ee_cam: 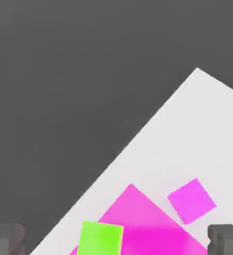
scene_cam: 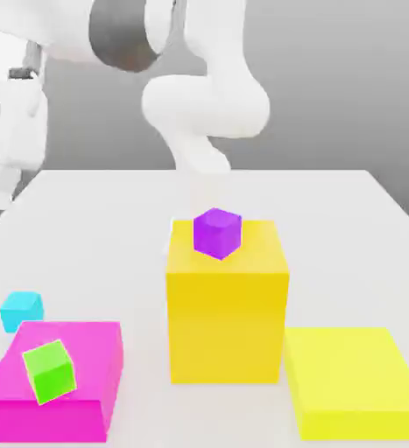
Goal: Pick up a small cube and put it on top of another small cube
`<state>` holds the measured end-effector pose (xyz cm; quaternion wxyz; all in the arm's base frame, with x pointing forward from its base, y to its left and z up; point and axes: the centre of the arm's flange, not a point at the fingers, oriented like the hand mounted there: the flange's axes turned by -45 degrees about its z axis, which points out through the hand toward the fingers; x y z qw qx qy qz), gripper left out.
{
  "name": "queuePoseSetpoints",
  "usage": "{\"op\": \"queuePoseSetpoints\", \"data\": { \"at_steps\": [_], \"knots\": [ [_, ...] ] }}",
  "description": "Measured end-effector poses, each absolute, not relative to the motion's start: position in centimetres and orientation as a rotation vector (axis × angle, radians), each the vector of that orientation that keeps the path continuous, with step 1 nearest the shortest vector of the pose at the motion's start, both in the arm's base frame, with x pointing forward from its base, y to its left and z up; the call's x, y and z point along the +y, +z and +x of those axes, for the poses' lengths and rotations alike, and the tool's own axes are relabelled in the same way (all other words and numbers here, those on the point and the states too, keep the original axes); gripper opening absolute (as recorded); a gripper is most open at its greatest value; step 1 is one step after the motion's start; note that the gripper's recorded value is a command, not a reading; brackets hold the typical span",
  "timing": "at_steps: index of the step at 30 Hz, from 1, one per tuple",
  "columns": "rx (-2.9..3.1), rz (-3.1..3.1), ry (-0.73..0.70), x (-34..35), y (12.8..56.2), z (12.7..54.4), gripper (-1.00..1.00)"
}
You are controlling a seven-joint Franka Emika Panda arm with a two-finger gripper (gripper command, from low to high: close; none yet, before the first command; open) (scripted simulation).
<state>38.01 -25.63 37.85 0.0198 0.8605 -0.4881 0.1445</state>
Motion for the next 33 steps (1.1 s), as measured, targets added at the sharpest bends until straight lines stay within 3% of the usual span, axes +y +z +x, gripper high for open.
{"op": "queuePoseSetpoints", "data": {
  "at_steps": [9,15,16,23,29,33],
  "knots": [
    [-2.216,2.218,0.053,-32.9,21.7,25.3,0.00],
    [-2.271,2.171,0.001,-32.6,14.8,24.3,0.00],
    [-2.271,2.170,0.001,-32.6,13.8,24.2,-1.00],
    [-2.272,2.169,0.002,-32.6,13.5,24.2,-1.00],
    [-2.272,2.171,0.002,-32.5,19.0,24.3,-1.00],
    [-2.205,2.245,0.003,-29.7,23.3,32.7,-1.00]
  ]
}}
